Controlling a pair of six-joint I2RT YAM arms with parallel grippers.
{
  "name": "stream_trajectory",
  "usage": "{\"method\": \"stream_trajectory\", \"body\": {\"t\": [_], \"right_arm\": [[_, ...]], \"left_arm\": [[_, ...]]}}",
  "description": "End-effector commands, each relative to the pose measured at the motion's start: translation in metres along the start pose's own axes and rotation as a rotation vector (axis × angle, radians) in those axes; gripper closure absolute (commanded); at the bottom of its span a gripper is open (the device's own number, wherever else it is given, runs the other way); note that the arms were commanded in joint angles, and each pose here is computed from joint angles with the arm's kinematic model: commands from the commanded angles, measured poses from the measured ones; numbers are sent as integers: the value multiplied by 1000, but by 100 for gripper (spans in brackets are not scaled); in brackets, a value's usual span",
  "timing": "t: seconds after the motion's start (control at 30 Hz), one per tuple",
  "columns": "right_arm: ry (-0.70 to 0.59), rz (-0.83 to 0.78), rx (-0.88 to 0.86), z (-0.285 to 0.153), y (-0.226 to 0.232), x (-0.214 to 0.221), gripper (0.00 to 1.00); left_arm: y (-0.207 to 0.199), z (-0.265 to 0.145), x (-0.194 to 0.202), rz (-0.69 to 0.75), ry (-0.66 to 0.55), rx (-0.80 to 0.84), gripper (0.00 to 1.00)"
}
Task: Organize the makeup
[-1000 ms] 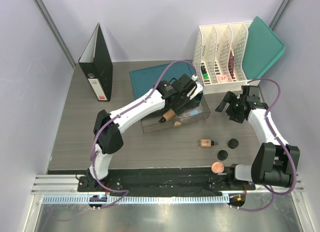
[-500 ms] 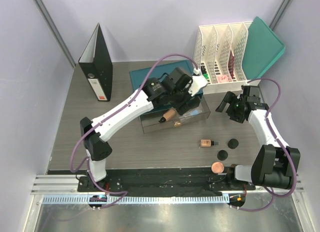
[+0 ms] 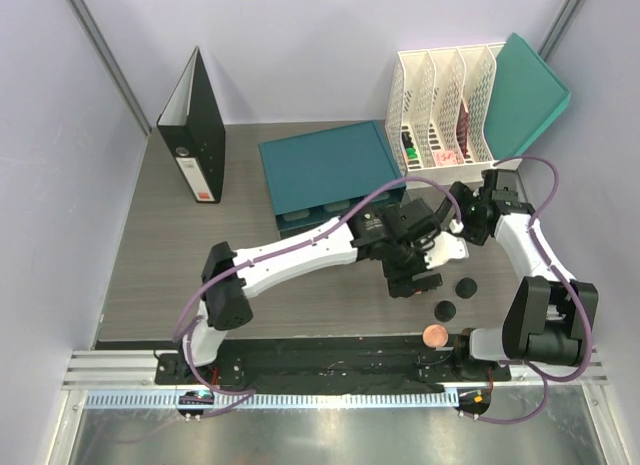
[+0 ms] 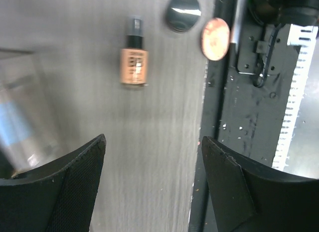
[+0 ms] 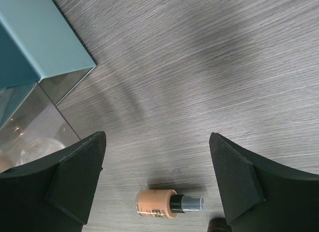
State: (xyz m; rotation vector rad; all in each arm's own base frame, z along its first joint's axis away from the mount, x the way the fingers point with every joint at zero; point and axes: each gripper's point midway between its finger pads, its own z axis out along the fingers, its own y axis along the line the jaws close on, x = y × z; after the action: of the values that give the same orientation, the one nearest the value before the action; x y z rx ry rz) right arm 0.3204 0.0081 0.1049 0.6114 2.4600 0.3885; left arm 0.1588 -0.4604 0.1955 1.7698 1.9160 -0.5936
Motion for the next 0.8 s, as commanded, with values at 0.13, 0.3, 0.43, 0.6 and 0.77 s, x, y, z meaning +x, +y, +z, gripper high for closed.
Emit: {"method": "stream_trajectory", "body": {"t": [0.13,0.3,0.43,0.6,0.77], "right_arm": [[-77,21,-29,3,12,-34,10],[-62,45,-8,13,5,-37,10],[-33,99,7,25,-6,-38,10],[1,153,7,35,-15,-39,10],[21,169,4,39,-18,-37,10]], "left_arm": [[-10,37,1,57,41,66,23],[-7,65,9,44,64,63,23],[-3,82,10,42,61,55,23],[0,102,6,31,50,62,23],[4,128,14,10,71,48,23]]}}
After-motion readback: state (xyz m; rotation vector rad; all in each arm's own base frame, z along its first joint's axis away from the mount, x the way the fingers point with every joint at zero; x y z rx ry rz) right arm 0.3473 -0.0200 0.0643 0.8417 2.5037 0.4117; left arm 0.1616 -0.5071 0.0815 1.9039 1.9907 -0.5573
